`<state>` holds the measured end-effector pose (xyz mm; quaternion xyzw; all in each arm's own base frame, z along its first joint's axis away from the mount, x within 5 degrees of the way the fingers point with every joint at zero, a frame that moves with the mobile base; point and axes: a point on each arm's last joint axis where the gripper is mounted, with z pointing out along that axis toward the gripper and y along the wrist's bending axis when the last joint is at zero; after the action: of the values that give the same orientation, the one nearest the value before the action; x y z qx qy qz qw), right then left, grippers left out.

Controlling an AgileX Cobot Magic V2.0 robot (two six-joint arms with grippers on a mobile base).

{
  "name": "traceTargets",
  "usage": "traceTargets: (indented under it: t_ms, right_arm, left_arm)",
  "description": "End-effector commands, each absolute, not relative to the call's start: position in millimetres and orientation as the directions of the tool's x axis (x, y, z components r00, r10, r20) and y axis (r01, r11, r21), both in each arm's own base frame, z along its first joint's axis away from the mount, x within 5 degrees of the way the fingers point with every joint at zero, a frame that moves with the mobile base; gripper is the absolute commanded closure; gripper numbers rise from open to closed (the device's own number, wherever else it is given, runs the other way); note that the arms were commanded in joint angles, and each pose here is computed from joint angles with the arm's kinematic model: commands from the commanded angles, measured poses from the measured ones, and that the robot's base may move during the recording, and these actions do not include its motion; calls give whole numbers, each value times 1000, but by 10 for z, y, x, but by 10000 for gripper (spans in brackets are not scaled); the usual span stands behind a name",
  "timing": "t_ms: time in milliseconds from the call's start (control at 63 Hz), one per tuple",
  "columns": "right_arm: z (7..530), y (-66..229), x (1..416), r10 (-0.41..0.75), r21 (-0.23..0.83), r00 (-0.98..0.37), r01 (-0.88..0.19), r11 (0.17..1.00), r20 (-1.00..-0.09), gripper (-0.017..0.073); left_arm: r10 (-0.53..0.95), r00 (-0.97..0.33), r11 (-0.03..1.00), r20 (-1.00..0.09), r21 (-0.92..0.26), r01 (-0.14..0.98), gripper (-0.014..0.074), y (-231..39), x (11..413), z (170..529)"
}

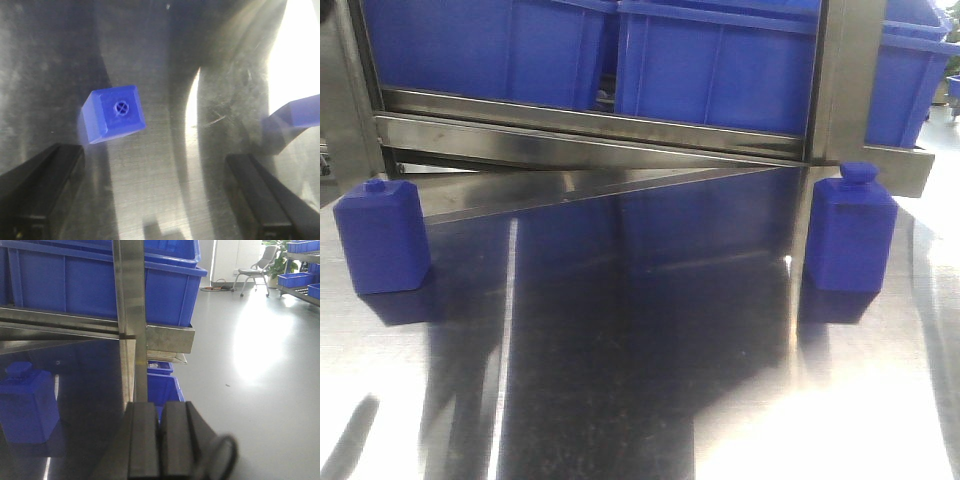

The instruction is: Pick and sort blue part to right shelf

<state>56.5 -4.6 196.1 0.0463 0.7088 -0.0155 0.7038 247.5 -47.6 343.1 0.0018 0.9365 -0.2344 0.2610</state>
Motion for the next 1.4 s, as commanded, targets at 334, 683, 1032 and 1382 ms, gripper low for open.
traceTargets:
  t_ms: [334, 683, 1032, 1382]
  right_arm:
    - [2124, -51, 535, 23, 34, 118, 91, 995, -993, 494]
    - [2124, -51, 535, 23, 34, 118, 91, 995, -993, 494]
    - [2124, -51, 535, 23, 34, 118, 91, 995, -993, 494]
    - [2124, -51, 535, 23, 34, 118, 91, 995, -993, 494]
  left_arm:
    - [-75, -936, 967, -343, -255, 16, 38, -838, 3043, 3337]
    - [-121, -957, 975, -263, -210, -65, 38, -993, 3281, 2938]
    - [-116, -975, 980, -190, -182, -82, 38, -1033, 3435, 2608]
    - [-115, -981, 981, -154, -170, -88, 185, -1044, 3466, 2497]
